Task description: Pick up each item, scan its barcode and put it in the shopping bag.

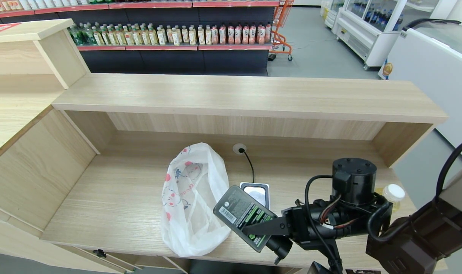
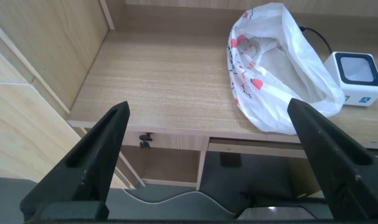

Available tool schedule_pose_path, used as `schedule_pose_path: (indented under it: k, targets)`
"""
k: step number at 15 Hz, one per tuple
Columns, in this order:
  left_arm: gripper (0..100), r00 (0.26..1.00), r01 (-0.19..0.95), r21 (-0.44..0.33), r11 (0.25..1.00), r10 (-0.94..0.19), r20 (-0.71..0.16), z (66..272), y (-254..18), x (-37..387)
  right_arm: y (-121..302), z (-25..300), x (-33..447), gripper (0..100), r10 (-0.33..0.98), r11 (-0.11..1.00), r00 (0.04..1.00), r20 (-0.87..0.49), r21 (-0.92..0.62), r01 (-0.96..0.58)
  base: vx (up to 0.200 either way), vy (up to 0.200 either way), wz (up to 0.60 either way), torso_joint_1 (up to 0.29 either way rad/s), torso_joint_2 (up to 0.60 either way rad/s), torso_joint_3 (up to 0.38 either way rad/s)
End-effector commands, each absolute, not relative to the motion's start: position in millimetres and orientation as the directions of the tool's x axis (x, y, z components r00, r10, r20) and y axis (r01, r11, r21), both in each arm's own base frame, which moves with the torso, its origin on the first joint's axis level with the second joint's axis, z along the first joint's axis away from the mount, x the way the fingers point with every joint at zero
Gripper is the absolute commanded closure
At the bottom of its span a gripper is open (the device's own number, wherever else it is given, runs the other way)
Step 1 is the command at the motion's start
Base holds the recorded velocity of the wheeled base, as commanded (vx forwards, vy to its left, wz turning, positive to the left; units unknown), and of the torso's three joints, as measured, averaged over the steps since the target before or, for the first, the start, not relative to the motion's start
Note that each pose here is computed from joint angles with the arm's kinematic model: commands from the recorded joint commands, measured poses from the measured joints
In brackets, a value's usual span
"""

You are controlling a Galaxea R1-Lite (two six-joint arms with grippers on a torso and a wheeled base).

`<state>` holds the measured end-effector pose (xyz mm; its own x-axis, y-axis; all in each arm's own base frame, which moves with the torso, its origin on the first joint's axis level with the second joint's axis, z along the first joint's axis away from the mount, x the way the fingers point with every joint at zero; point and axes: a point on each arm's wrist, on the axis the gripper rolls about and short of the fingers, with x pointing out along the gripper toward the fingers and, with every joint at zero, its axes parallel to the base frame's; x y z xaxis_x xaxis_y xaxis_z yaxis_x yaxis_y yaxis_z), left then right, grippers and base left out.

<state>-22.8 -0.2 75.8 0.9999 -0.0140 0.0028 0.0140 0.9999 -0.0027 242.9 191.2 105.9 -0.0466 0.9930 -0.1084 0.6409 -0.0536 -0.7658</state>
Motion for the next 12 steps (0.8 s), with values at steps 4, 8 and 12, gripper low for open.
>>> schedule_pose_path:
  k: [4, 8, 12]
  targets:
    - [0, 1.0, 0.014, -0.003, 1.0, -0.014, 0.002, 75.8, -0.2, -22.7, 191.7, 103.1, 243.3, 100, 0.992, -0.057, -0.048, -0.114, -0.771, 0.635, 0.0, 0.0, 0.0, 0.0, 0.0, 0.0]
    - [0, 1.0, 0.014, -0.003, 1.0, -0.014, 0.002, 75.8, -0.2, -22.7, 176.5, 158.1, 236.5, 100, 0.988, -0.093, 0.151, -0.035, -0.913, 0.397, 0.0, 0.0, 0.0, 0.0, 0.0, 0.0]
    - [0, 1.0, 0.014, -0.003, 1.0, -0.014, 0.002, 75.8, -0.2, -22.7, 118.2, 213.8, 210.5, 100, 0.687, 0.253, 0.716, 0.121, -0.964, -0.08, 0.0, 0.0, 0.0, 0.0, 0.0, 0.0]
